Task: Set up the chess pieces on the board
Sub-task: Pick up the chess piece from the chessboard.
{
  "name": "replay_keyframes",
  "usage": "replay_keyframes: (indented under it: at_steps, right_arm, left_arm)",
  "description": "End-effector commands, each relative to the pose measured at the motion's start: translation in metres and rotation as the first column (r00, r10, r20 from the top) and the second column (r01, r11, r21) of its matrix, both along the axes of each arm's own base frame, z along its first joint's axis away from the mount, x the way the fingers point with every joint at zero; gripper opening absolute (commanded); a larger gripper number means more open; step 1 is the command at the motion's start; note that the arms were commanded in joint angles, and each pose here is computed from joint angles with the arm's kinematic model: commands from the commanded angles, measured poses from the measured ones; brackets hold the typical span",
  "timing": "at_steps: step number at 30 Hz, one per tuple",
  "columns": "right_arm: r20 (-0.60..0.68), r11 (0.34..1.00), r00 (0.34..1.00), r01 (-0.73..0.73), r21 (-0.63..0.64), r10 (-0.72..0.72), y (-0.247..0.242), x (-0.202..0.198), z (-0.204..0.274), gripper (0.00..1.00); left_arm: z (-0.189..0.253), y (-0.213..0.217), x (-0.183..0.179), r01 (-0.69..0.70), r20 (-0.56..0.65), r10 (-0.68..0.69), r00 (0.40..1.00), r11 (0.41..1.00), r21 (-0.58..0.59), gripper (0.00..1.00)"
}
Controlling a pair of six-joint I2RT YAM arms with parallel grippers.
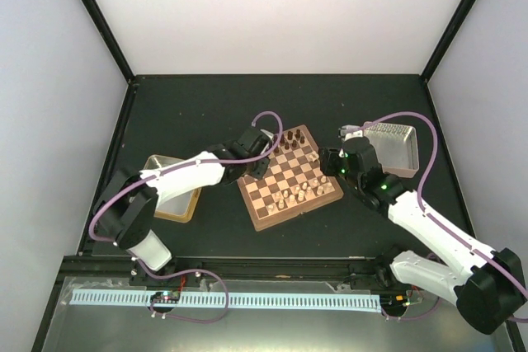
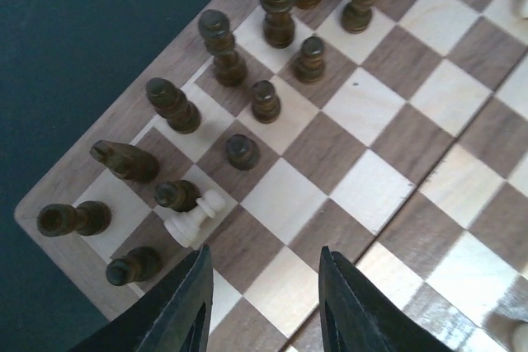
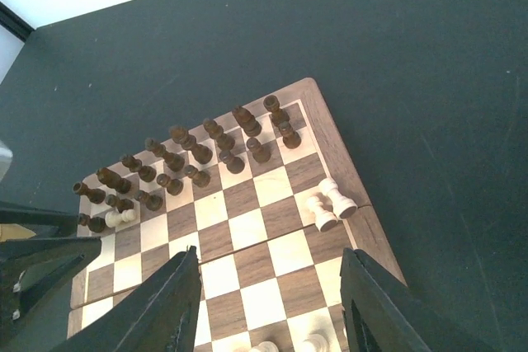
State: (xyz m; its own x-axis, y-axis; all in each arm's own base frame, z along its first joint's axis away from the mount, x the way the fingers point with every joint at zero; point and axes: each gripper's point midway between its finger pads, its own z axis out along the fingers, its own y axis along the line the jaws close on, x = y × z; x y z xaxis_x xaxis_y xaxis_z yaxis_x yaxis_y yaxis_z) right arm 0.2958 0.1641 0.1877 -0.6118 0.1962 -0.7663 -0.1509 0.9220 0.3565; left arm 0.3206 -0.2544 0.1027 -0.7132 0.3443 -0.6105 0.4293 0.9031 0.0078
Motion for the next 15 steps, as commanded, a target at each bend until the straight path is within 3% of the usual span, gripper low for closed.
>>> replay_keyframes:
  at_steps: [1, 9, 15]
  right_arm:
    - [0.014, 0.999, 0.999, 0.042, 0.017, -0.042, -0.007, 0.001, 0.008, 0.48]
    - [0.009, 0.998, 0.998, 0.059, 0.005, -0.059, -0.011, 0.001, 0.005, 0.48]
    - [0.014, 0.998, 0.998, 0.065, 0.001, -0.065, -0.013, 0.001, 0.005, 0.47]
  left_arm:
    - [0.006, 0.013, 0.019, -0.065, 0.036, 0.061, 0.997, 0.991, 0.119, 0.38]
    - [-0.009, 0.019, 0.025, -0.103, 0.001, 0.105, 0.995, 0.976, 0.193, 0.43]
    - [-0.019, 0.020, 0.030, -0.107, -0.015, 0.112, 0.994, 0.971, 0.216, 0.32]
